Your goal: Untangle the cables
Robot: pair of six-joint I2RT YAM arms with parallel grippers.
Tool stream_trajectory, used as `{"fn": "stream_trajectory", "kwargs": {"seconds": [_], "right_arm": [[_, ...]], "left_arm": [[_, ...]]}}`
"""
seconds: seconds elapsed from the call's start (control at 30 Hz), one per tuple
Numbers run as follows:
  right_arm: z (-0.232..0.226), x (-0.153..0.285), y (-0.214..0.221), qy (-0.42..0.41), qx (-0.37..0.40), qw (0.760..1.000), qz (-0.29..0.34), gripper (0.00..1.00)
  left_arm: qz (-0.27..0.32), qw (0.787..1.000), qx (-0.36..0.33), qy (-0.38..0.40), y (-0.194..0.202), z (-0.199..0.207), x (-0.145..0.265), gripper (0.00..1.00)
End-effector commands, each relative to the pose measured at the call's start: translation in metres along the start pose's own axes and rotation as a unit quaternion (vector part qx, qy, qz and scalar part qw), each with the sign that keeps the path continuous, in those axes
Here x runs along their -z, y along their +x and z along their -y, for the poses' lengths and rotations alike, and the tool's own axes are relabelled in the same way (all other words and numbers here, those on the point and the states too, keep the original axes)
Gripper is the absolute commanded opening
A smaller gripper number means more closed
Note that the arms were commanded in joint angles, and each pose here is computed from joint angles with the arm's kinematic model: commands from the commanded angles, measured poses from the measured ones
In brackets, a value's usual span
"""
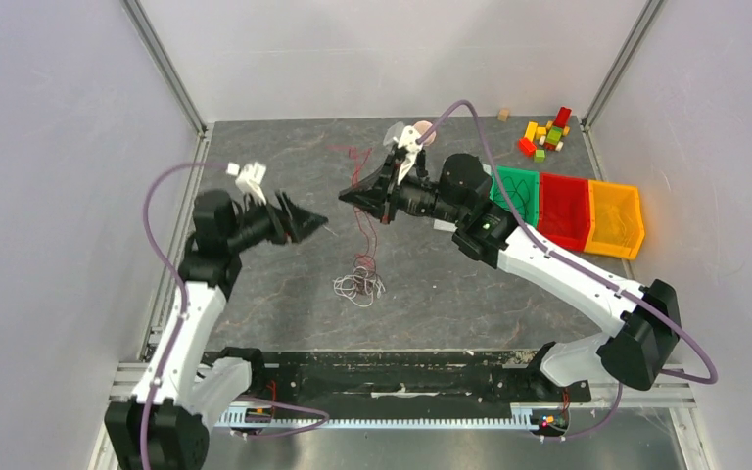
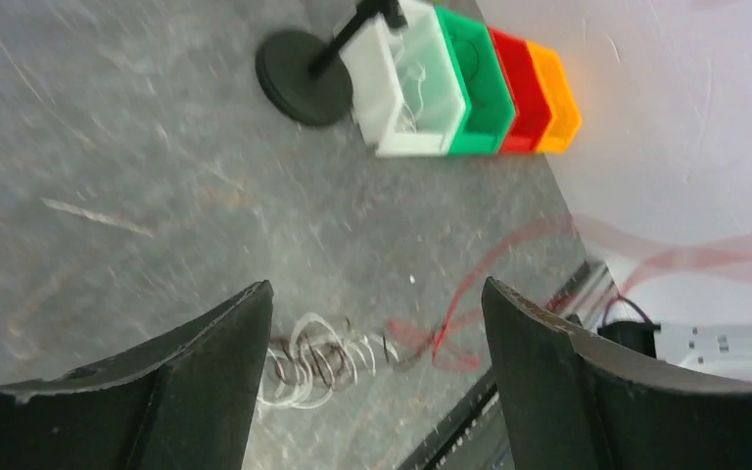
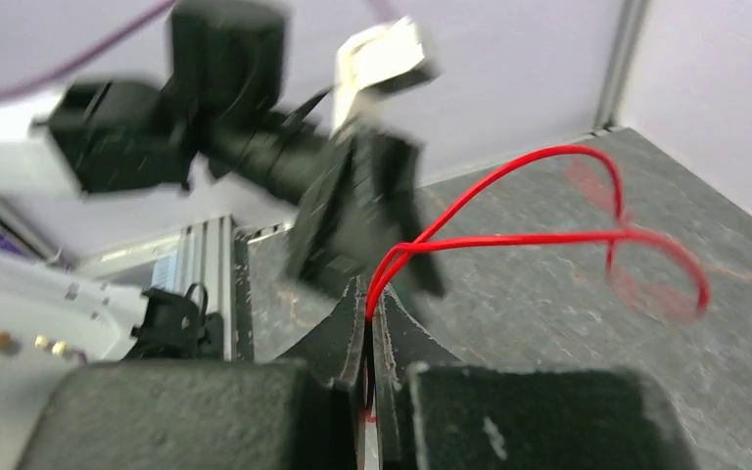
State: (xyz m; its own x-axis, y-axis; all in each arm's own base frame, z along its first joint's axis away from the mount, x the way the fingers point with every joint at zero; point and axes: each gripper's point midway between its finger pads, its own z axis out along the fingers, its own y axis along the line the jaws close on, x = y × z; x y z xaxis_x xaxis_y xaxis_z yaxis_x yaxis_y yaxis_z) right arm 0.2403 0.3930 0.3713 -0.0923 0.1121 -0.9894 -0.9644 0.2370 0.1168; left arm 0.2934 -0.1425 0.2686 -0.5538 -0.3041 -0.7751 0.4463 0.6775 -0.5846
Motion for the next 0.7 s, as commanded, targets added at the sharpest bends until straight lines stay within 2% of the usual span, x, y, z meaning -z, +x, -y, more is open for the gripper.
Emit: {"fn": "stream_trajectory", "kwargs": {"seconds": [0.0, 0.07, 0.4, 0.47, 0.57, 0.67], "right_arm": [[0.013, 0.003, -0.056, 0.036, -0.021, 0.997, 0.070, 0.00], [0.013, 0.002, -0.064, 0.035, -0.023, 0.996, 0.078, 0.00], [0.005, -0.003, -0.092, 0.014, -0.034, 0.993, 0.109, 0.00], [0.003, -0.003, -0.101, 0.011, -0.031, 0.992, 0.118, 0.00], [0.004, 0.002, -0.129, 0.017, -0.024, 0.989, 0.142, 0.00], [0.006, 0.013, -0.170, 0.023, -0.008, 0.983, 0.180, 0.00]], "left_arm": [[0.059, 0.989, -0.047, 0.127, 0.006, 0.050, 0.024, 0.85], [0.049, 0.988, -0.025, 0.145, 0.028, 0.046, 0.020, 0.85], [-0.019, 0.977, -0.067, 0.200, 0.087, 0.060, -0.044, 0.85], [-0.032, 0.982, -0.065, 0.174, 0.093, 0.049, -0.060, 0.84], [-0.060, 0.993, -0.018, 0.100, 0.107, 0.006, -0.075, 0.64], [-0.087, 0.992, 0.032, 0.080, 0.124, -0.014, -0.071, 0.48]]}}
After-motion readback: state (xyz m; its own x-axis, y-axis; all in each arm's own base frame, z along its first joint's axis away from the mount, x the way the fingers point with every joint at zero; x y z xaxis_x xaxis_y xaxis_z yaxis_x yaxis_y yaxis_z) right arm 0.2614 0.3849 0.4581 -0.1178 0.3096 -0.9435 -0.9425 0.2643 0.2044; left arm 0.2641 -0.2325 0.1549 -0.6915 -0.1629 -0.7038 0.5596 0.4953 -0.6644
